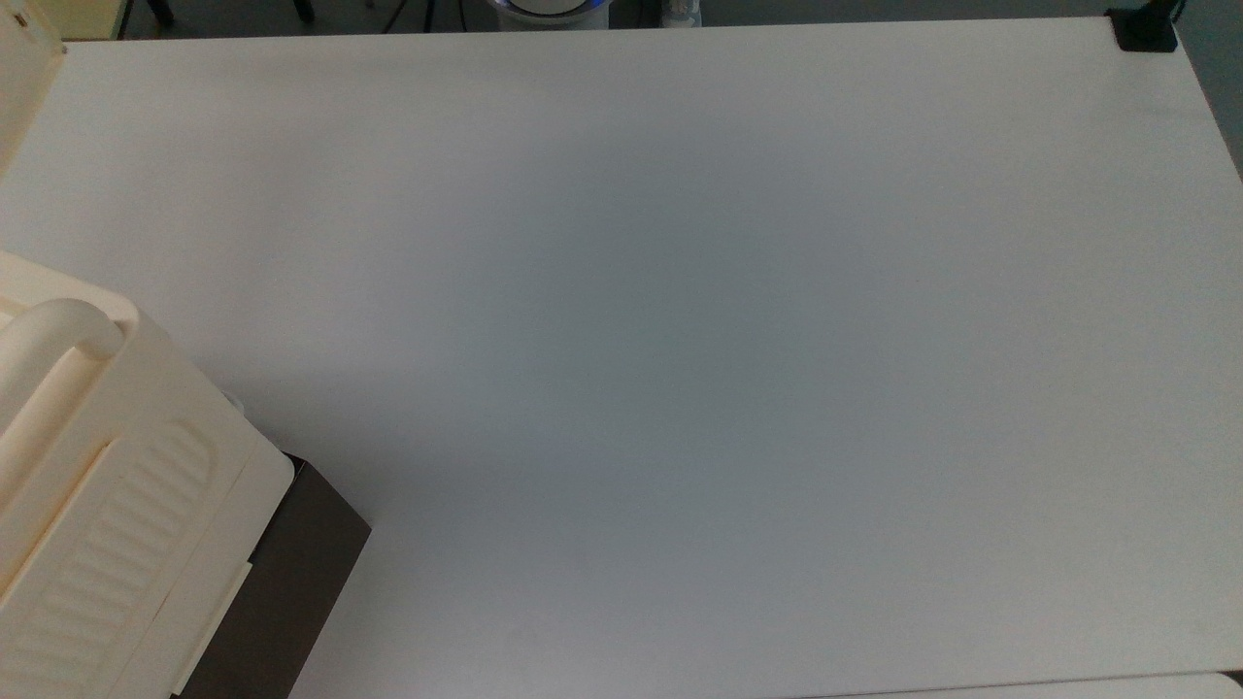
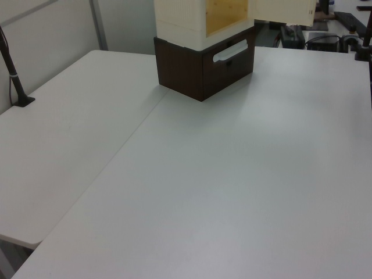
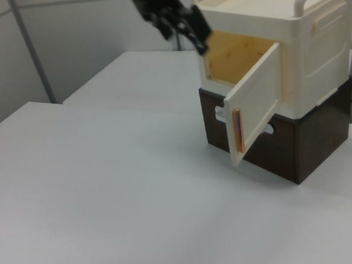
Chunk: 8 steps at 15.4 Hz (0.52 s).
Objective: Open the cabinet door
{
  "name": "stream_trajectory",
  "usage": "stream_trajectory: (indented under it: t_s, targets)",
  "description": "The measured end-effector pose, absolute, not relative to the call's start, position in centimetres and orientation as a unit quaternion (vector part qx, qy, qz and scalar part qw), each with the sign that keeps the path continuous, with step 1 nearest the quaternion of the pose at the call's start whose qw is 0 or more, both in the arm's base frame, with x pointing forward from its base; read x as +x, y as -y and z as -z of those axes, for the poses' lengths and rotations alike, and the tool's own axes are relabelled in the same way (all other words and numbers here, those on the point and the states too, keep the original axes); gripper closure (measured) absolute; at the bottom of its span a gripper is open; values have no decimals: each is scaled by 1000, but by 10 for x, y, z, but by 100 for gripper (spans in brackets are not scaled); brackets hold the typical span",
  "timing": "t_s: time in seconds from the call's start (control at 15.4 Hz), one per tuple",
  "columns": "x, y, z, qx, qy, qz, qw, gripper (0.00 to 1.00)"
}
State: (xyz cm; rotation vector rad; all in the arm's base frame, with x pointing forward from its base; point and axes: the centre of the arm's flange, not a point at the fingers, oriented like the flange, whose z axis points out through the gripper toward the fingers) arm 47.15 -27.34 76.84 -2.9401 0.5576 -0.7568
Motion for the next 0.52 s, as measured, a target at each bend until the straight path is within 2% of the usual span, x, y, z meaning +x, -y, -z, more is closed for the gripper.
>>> stream_trajectory:
  t_s: [0.26, 0.52]
  targets:
    - [506, 171, -767, -965, -137, 209, 75, 0]
    - [535, 75, -729, -980, -99, 148, 88, 0]
